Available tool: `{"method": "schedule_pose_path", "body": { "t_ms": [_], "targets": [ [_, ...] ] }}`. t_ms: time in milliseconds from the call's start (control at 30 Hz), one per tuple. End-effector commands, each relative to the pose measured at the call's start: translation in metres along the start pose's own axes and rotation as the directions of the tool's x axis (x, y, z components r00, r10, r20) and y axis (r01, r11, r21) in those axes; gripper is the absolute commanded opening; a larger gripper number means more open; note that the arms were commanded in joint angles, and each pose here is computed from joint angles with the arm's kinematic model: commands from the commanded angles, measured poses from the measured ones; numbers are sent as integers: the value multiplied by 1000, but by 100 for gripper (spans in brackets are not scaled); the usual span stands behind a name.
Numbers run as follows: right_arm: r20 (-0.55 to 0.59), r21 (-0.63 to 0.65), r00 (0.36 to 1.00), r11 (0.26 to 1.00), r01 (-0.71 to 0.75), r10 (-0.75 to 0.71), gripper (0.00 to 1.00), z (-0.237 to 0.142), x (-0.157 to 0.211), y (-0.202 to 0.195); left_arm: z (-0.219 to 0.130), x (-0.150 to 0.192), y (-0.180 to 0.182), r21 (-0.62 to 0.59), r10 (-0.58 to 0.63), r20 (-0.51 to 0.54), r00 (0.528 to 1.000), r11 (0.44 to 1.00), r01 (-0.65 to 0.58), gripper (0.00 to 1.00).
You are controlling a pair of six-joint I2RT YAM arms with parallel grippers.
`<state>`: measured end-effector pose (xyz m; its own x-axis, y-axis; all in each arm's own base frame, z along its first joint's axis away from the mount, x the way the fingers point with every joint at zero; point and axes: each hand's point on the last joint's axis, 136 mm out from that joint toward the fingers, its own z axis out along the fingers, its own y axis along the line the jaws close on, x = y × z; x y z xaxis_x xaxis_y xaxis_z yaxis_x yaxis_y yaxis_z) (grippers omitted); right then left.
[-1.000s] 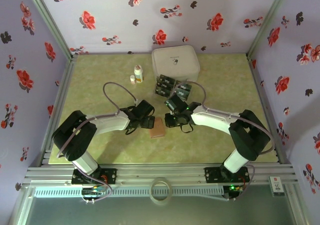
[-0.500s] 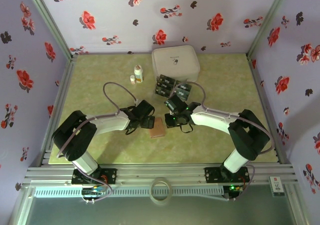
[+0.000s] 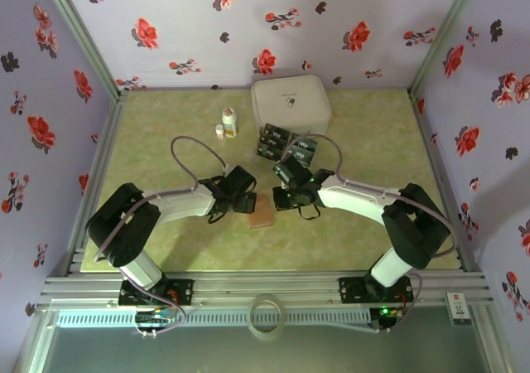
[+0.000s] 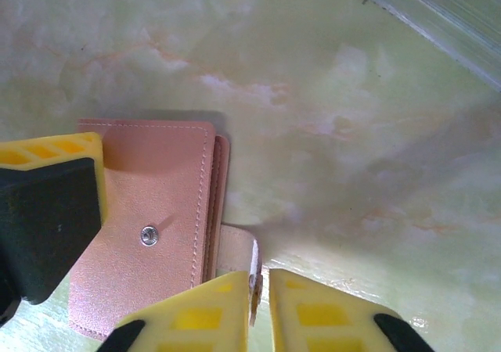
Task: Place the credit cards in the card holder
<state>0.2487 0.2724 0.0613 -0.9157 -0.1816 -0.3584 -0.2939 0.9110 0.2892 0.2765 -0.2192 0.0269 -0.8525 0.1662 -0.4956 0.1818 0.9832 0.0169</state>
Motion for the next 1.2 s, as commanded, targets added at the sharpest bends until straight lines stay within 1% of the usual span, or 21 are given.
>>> {"method": "schedule_pose_path", "body": {
  "t_ms": [0, 167, 433, 600, 800, 900, 967, 1000, 1033, 1167],
  "targets": [
    [0, -12, 1000, 1000, -5, 5, 15, 1, 0, 1, 12, 22, 15, -74, 53, -63, 997, 996, -58, 100],
    [-8, -15, 1000, 1000, -4, 3, 13, 5, 1, 1, 11, 22, 14, -73, 55, -63, 997, 996, -59, 100],
    [-20, -14, 1000, 1000, -7, 6, 13, 10, 4, 0, 12, 23, 14, -72, 56, -62, 996, 996, -61, 100],
    [-23, -16, 1000, 1000, -7, 7, 10, 10, 5, 1, 12, 22, 15, -73, 55, -61, 997, 996, -59, 100],
    [-9, -19, 1000, 1000, -2, 1, 13, 4, 1, 2, 12, 23, 15, -73, 57, -63, 996, 995, -61, 100],
    [-2, -22, 1000, 1000, -2, 2, 9, 0, 0, 3, 12, 23, 14, -72, 56, -61, 997, 996, -60, 100],
    [-1, -24, 1000, 1000, -4, 4, 5, 0, 0, 3, 12, 22, 14, -72, 55, -61, 997, 996, -59, 100],
    [-2, -24, 1000, 1000, -2, 2, 1, 0, 0, 3, 12, 22, 14, -71, 54, -60, 997, 996, -59, 100],
    [-3, -24, 1000, 1000, -2, 2, 0, 0, 0, 3, 12, 22, 14, -71, 56, -60, 997, 996, -60, 100],
    [-2, -38, 1000, 999, -3, 3, 0, -2, 0, 5, 12, 23, 14, -71, 55, -61, 997, 996, -59, 100]
  ]
}}
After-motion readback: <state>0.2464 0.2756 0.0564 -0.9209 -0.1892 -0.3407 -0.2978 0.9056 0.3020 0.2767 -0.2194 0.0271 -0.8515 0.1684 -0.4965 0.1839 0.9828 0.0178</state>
